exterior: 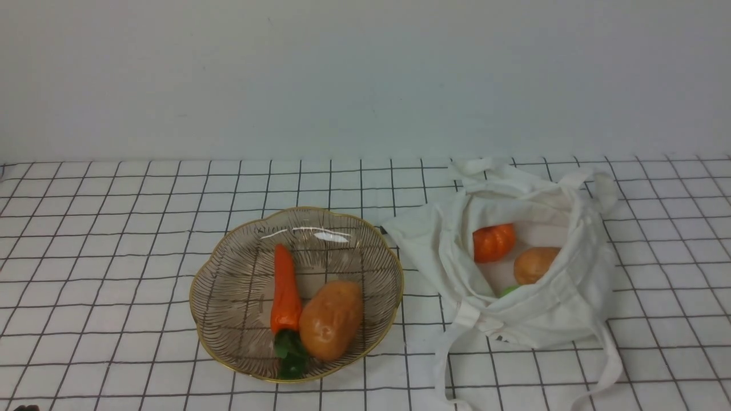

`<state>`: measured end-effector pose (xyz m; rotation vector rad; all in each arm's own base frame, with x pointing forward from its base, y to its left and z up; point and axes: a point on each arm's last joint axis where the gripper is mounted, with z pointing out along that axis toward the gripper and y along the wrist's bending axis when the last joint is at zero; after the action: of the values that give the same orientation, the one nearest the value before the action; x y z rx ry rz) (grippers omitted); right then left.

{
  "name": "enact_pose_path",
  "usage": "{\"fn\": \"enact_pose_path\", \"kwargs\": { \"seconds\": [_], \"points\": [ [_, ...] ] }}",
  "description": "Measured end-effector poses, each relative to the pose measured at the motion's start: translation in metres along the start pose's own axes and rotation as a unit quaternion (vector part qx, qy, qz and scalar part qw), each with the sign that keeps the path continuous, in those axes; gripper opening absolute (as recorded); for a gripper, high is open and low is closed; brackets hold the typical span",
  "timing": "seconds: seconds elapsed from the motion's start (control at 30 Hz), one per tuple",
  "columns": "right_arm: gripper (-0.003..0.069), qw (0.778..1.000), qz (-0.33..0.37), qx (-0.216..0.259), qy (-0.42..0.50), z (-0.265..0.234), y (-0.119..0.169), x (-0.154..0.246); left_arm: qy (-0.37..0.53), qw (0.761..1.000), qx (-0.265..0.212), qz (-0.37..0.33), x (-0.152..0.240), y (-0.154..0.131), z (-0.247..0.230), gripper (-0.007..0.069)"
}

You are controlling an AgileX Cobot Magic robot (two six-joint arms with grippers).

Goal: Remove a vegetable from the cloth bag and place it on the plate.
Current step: Use the right arm to grab a potato from the bag

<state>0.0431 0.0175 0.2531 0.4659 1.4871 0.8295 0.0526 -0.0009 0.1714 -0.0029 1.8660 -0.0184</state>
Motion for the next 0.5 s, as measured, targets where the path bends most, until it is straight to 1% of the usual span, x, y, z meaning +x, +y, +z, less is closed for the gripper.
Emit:
{"fn": "enact_pose_path", "kwargs": {
  "seconds": [0.07,0.1,0.13,0.2,0.23,0.27,0.3,0.37,0.43,0.5],
  "points": [
    [-0.0015,0.995,-0.094,-0.015,-0.014,-0.003,0.027,-0.023,0.0,1.0,0.0,0.0,0.0,0.0,0.0,-0.0008],
    [-0.0015,0.99,-0.143,-0.006,0.007,0.001,0.037,-0.032,0.0,1.0,0.0,0.0,0.0,0.0,0.0,-0.0008],
    [-0.0015,0.987,-0.16,-0.006,0.007,0.001,0.041,-0.036,0.0,1.0,0.0,0.0,0.0,0.0,0.0,-0.0008],
    [-0.0015,0.967,-0.233,0.041,0.09,0.019,0.053,-0.049,0.0,1.0,0.0,0.0,0.0,0.0,0.0,-0.0008],
    [-0.0015,0.954,-0.253,0.072,0.144,0.032,0.052,-0.052,0.0,1.0,0.0,0.0,0.0,0.0,0.0,-0.0008],
    [-0.0015,0.939,-0.255,0.109,0.203,0.048,0.048,-0.052,0.0,1.0,0.0,0.0,0.0,0.0,0.0,-0.0008],
    [-0.0015,0.938,-0.257,0.11,0.206,0.048,0.048,-0.053,0.0,1.0,0.0,0.0,0.0,0.0,0.0,-0.0008],
    [-0.0015,0.912,-0.247,0.156,0.288,0.078,0.039,-0.052,0.0,1.0,0.0,0.0,0.0,0.0,0.0,-0.0008],
    [-0.0011,0.898,-0.236,0.171,0.329,0.1,0.033,-0.05,0.0,1.0,0.0,0.0,0.0,0.0,0.0,-0.0008],
    [0.0002,0.887,-0.23,0.168,0.363,0.123,0.028,-0.047,0.0,1.0,0.0,0.0,0.0,0.0,0.0,-0.0008]
  ]
}}
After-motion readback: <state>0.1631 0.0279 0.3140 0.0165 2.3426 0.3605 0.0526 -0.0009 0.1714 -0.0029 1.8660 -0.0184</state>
